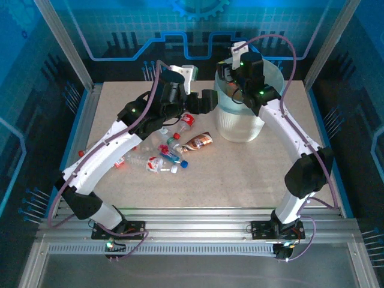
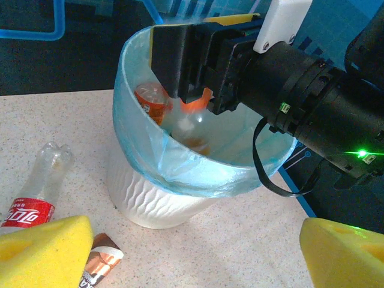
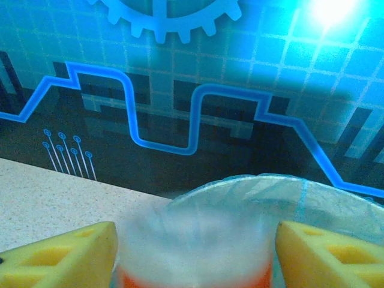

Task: Put the plastic bottles in the bin

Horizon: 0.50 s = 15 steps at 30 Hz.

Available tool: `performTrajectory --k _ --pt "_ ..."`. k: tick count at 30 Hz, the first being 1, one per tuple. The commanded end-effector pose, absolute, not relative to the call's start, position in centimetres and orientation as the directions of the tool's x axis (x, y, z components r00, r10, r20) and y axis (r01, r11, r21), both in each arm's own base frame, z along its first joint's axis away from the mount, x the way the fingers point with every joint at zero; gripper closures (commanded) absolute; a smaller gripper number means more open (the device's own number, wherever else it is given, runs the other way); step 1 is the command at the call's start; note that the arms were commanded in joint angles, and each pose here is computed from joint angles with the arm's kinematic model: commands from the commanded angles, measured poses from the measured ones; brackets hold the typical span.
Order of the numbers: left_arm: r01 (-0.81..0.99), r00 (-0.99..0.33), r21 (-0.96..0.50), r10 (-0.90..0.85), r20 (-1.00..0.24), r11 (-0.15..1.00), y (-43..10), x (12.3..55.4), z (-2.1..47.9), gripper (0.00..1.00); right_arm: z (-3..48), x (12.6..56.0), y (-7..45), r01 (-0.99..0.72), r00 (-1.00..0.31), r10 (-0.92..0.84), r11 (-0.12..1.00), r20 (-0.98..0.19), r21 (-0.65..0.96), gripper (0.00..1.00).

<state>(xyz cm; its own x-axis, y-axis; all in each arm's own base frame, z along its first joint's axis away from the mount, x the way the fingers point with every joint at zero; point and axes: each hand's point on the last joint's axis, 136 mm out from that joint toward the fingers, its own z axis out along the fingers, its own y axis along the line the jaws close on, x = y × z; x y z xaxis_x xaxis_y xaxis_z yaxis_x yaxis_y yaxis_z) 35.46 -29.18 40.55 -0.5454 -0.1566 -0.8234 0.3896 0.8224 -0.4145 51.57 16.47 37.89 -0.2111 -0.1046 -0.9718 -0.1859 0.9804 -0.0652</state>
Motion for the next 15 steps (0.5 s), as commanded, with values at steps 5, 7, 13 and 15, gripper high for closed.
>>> performTrajectory --k 5,7,13,15 --pt "0.420 -0.507 -0.405 -0.160 -0.847 0.812 -28.6 34.5 42.4 0.09 40.3 50.5 14.5 -0.147 -0.175 -0.065 0.988 -0.982 -0.039 0.28" --pt "0.418 -0.503 -0.405 -0.164 -0.849 0.814 -28.4 34.5 42.5 0.09 40.4 50.4 14.5 -0.155 -0.178 -0.061 0.987 -0.982 -0.033 0.29" --pt "0.401 -0.501 -0.413 -0.182 -0.846 0.818 -27.9 34.3 42.1 0.09 40.8 49.4 14.3 -0.170 -0.184 -0.052 0.985 -0.982 -0.020 0.31" --pt "0.396 -0.506 -0.417 -0.185 -0.843 0.818 -27.8 34.2 41.9 0.09 41.0 48.9 14.5 -0.188 -0.188 -0.036 0.982 -0.982 0.000 0.32"
